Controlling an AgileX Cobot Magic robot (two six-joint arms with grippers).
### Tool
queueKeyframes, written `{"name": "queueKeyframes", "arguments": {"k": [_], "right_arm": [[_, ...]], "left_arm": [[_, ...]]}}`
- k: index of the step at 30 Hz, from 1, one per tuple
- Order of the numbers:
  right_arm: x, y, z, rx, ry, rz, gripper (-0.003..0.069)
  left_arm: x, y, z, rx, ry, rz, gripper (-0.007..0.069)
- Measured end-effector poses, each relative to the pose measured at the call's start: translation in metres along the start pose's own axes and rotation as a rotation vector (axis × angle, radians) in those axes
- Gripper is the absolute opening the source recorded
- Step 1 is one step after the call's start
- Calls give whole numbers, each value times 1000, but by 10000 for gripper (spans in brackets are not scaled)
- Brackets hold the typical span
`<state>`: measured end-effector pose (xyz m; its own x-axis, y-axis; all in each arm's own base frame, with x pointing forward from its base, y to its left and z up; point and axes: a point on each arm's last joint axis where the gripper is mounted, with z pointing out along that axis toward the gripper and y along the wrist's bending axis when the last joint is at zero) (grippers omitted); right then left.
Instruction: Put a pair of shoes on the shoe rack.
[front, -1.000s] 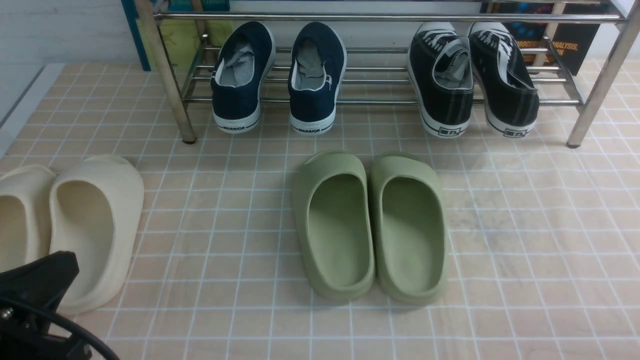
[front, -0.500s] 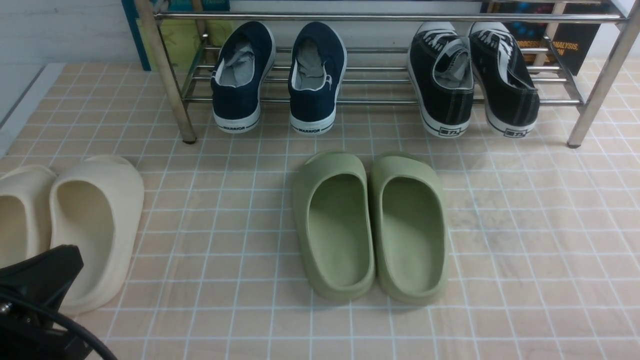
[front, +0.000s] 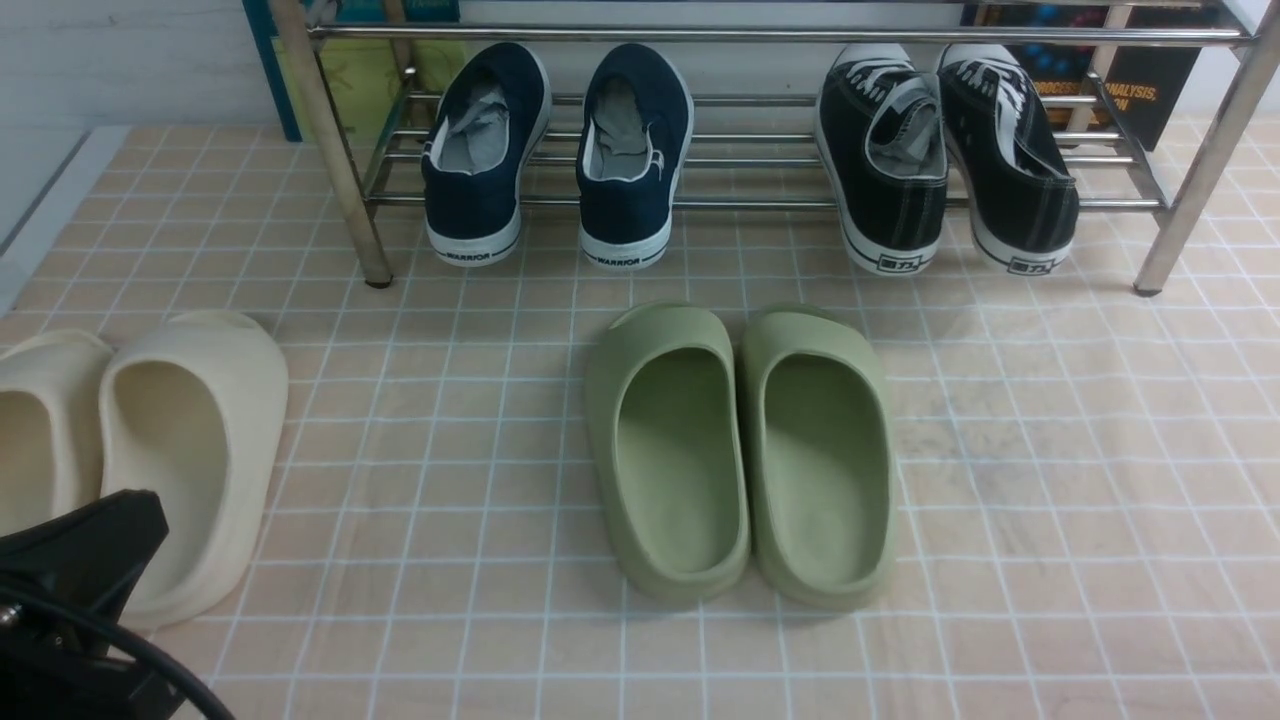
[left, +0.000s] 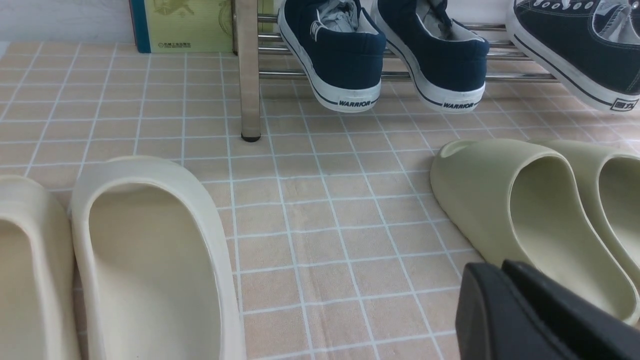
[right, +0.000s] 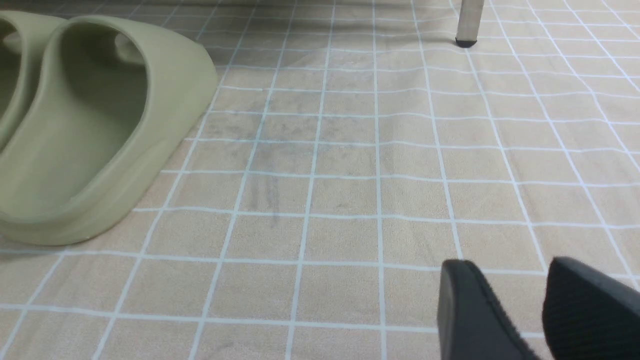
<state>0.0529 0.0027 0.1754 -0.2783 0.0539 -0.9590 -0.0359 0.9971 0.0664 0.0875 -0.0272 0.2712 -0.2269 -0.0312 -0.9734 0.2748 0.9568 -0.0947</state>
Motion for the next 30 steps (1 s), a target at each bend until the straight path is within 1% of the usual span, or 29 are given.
{"name": "queueKeyframes", "arguments": {"k": [4, 6, 10, 11, 12, 16, 19, 22, 24, 25, 26, 30], "right_arm": [[0, 0, 0, 0, 0, 0, 240], [0, 0, 0, 0, 0, 0, 240], [0, 0, 0, 0, 0, 0, 240], [0, 0, 0, 0, 0, 0, 240], [0, 0, 0, 0, 0, 0, 240], [0, 0, 0, 0, 0, 0, 240], [0, 0, 0, 0, 1, 0, 240], [0, 0, 0, 0, 1, 0, 240], [0, 0, 0, 0, 1, 0, 240], [0, 0, 0, 0, 1, 0, 240], [0, 0, 0, 0, 1, 0, 240], [0, 0, 0, 0, 1, 0, 240]], "left_arm": [[14, 2, -4, 2, -1, 0, 60], [27, 3, -7, 13, -1, 0, 62], [59, 8, -12, -17, -5, -1, 66], [59, 8, -13, -5, -4, -1, 66], [75, 10, -14, -12, 11, -2, 68], [100, 15, -16, -35, 56, -12, 73], [103, 16, -17, -45, 76, -22, 73], [103, 16, -18, -67, 73, -65, 76], [103, 18, -18, -105, 69, -113, 76], [103, 18, -18, -110, 69, -114, 76], [103, 19, -18, -142, 64, -147, 76], [103, 22, -19, -201, 53, -179, 80]]}}
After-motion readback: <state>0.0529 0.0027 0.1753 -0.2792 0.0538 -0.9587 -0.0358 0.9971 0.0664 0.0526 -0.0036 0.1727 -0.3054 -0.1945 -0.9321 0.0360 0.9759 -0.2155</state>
